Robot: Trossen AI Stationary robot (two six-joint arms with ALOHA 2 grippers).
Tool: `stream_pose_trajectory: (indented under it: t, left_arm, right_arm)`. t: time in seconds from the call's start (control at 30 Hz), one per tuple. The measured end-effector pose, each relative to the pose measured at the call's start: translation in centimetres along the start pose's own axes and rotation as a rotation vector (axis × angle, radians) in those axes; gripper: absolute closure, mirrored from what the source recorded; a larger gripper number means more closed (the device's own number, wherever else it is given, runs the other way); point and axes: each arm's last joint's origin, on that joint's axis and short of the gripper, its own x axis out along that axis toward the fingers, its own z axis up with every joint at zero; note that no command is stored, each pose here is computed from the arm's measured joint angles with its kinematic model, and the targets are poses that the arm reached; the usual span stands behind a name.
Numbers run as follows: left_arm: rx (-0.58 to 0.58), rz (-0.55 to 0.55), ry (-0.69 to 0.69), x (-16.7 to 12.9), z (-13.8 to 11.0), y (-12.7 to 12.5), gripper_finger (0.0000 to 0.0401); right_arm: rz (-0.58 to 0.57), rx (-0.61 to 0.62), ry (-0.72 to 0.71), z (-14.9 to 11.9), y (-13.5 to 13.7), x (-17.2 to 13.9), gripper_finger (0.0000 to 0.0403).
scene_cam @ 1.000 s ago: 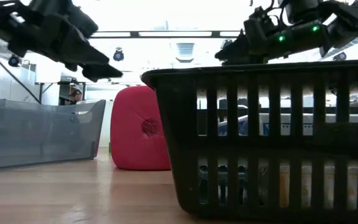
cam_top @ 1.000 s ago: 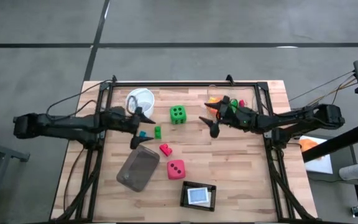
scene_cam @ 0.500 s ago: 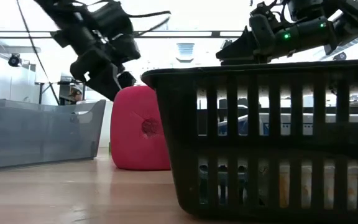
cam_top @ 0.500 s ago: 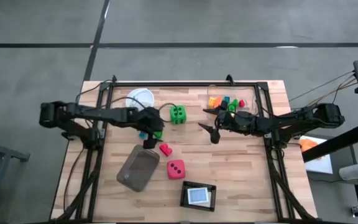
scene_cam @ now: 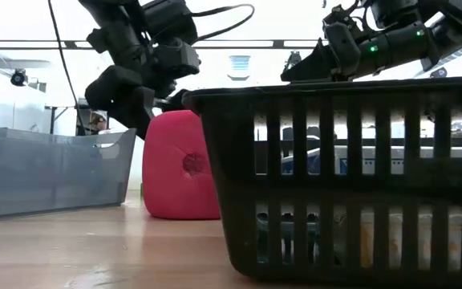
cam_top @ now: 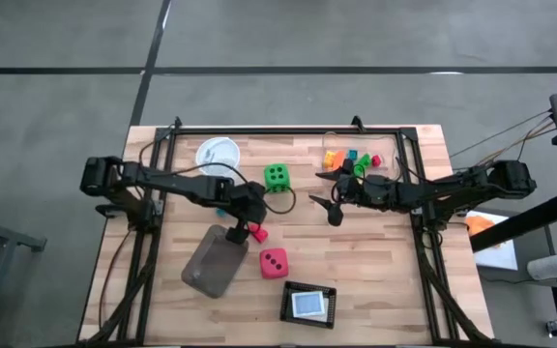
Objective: Pick & Place Toys
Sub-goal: Put the red game piece into the transparent bin
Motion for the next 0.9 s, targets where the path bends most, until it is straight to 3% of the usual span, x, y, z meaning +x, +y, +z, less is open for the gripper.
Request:
stream_pose_trajectory:
  t: [0.73,0.9]
  left_arm:
    - [0.016,-0.031,0.161,1.5,0.6,-0.3,0.0033]
    - [0.021,0.025,0.17,1.5,0.7,-0.1,0.0033]
  right_arm:
    - [0.001,-0.009,0.019,-0.2,0.0,0.0,0.0069]
    - [0.001,-0.01,0.019,-0.2,0.0,0.0,0.0069]
